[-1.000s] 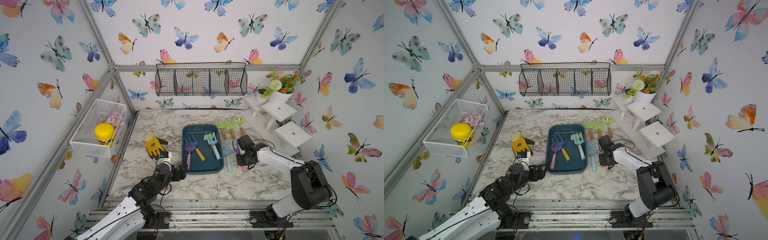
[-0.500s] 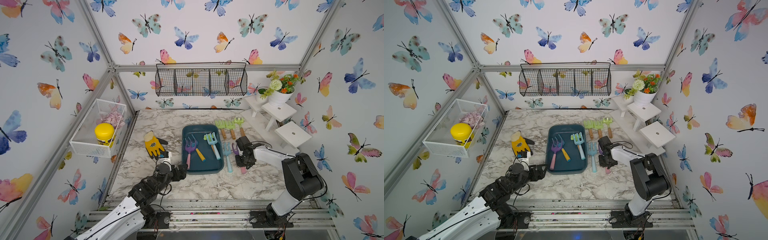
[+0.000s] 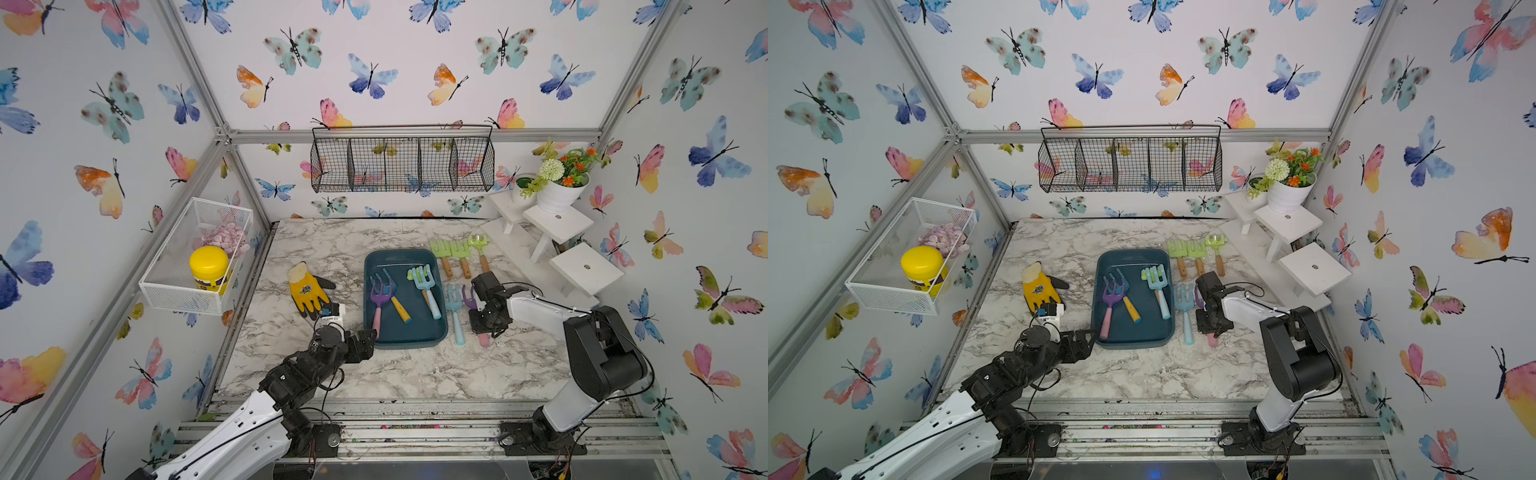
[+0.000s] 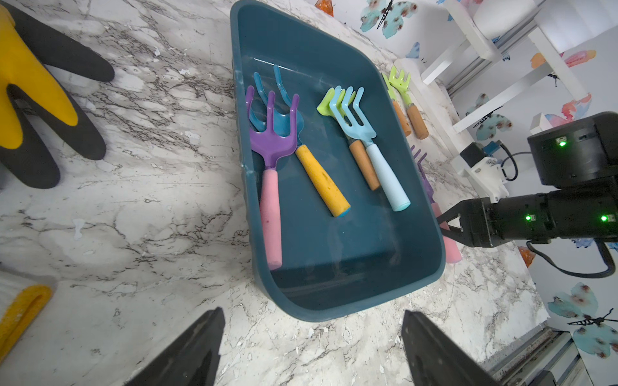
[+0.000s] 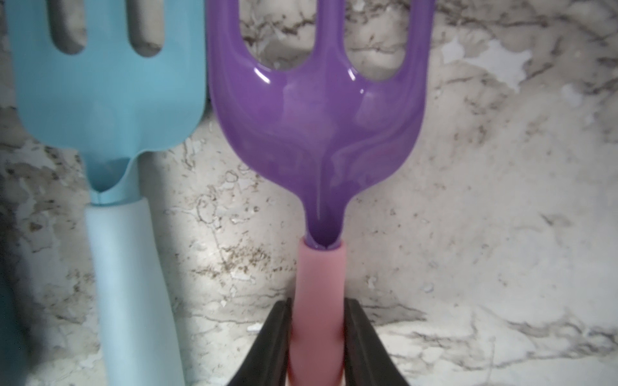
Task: Take the hand rake out of the storage box
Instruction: Place the rake at the center of the board, then pick up the rake from the storage box.
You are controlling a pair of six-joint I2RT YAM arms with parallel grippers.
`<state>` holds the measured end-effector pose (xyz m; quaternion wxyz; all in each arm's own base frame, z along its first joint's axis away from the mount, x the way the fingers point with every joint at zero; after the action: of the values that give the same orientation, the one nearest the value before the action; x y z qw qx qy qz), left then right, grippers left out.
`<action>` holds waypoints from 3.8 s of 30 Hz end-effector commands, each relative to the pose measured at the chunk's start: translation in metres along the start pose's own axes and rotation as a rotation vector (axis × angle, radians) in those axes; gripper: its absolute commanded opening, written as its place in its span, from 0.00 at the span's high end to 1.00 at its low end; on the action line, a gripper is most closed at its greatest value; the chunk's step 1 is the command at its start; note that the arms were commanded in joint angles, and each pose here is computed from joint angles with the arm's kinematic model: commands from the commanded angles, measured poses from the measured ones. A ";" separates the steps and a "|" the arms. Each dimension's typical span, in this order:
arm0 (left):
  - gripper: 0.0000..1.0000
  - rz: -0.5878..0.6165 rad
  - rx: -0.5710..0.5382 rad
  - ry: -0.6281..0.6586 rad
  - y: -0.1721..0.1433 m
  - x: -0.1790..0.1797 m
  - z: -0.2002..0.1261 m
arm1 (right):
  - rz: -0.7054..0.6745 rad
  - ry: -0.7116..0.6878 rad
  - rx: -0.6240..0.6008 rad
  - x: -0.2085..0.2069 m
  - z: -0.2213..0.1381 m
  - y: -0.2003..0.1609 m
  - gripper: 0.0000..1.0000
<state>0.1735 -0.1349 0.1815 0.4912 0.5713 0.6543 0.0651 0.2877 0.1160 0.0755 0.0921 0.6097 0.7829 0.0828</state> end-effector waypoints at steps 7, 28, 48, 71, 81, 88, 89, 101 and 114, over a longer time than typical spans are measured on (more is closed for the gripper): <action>0.12 0.008 0.004 -0.017 0.001 -0.003 -0.001 | -0.002 0.012 -0.034 0.000 -0.012 0.009 0.61; 0.12 0.012 -0.034 0.019 0.004 0.004 -0.006 | -0.048 0.428 -0.357 0.034 -0.130 0.023 0.13; 0.12 -0.002 -0.081 0.020 0.014 -0.001 -0.006 | -0.389 0.440 -0.278 0.162 -0.109 0.071 0.34; 0.12 -0.030 -0.055 -0.005 -0.011 0.018 -0.008 | -0.476 0.353 -0.150 0.200 -0.022 0.085 0.42; 0.12 -0.018 -0.001 -0.031 -0.012 0.010 -0.002 | -0.494 0.337 -0.122 0.218 -0.006 0.090 0.45; 0.12 -0.016 0.007 -0.044 -0.012 0.008 -0.002 | -0.505 0.275 -0.100 0.220 0.008 0.099 0.51; 0.12 -0.017 0.003 -0.045 -0.011 0.007 -0.002 | -0.508 0.263 -0.096 0.219 0.009 0.099 0.52; 0.12 -0.017 -0.043 -0.037 -0.005 0.008 -0.009 | -0.512 0.185 -0.057 0.209 0.020 0.093 0.72; 0.12 -0.008 -0.042 -0.029 -0.003 0.008 -0.012 | -0.474 0.062 -0.198 0.185 -0.033 0.104 0.90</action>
<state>0.1608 -0.1268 0.1664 0.5002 0.5659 0.6534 0.0515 0.3310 0.3285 0.0960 0.0992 0.3879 0.9041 0.1495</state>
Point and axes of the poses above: each gripper's point midway between its finger pads, its own z axis out along the fingers, its own x axis along the line the jaws close on, y = z × x, the point moved 6 cm from there along -z, back along the fingers, and after that the axes turned 6 degrees about -z, right-handed, at the moved point
